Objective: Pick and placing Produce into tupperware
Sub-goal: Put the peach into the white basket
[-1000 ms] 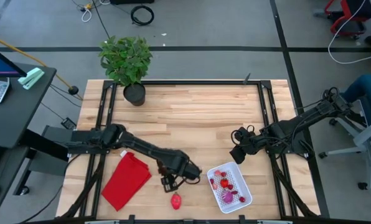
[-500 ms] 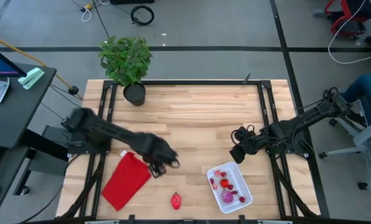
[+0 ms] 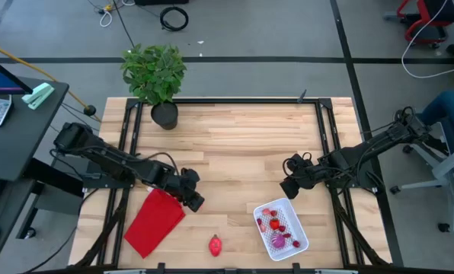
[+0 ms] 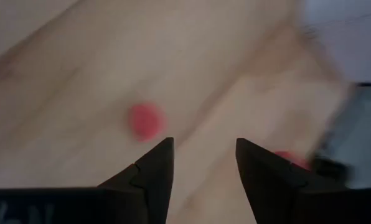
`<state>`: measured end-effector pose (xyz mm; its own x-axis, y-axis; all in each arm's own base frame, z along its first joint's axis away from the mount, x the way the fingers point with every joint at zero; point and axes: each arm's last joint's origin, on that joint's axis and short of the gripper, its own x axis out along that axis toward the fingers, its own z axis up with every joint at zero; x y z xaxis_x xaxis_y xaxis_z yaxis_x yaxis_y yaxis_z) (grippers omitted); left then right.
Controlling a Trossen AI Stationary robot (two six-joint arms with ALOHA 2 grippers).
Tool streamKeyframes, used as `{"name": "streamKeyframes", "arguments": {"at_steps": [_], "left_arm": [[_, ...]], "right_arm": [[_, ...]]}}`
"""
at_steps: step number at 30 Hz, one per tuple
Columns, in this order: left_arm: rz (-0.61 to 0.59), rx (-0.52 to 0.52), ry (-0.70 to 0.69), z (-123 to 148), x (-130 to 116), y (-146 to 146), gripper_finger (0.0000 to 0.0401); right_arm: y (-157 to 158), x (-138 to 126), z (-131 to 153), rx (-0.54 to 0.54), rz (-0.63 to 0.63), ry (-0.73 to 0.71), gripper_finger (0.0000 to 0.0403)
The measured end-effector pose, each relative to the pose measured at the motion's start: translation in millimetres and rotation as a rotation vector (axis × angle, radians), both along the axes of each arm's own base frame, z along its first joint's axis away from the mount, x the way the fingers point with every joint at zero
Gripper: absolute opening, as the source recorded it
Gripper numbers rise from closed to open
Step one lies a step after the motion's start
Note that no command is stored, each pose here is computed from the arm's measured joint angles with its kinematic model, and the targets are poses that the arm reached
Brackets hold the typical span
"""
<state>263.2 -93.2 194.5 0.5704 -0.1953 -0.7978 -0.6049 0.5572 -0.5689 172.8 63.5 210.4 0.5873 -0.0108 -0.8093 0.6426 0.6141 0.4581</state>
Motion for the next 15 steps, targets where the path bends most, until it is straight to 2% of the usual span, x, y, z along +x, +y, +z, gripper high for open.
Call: {"name": "streamKeyframes", "arguments": {"at_steps": [2,10,15], "left_arm": [[0.003,0.019,0.055,-10.0,0.3,-0.2,0.0173],[-0.004,0.046,0.135,-38.2,8.6,-6.8,0.0146],[0.018,0.044,0.169,-47.3,10.7,-6.5,0.0165]], "right_arm": [[-0.2,0.7,0.5,-0.010,-0.010,-0.013,0.0160],[-1.1,2.9,2.3,-0.044,-0.044,-0.054,0.0160],[-1.0,3.3,2.6,-0.043,-0.045,-0.060,0.0160]]}}
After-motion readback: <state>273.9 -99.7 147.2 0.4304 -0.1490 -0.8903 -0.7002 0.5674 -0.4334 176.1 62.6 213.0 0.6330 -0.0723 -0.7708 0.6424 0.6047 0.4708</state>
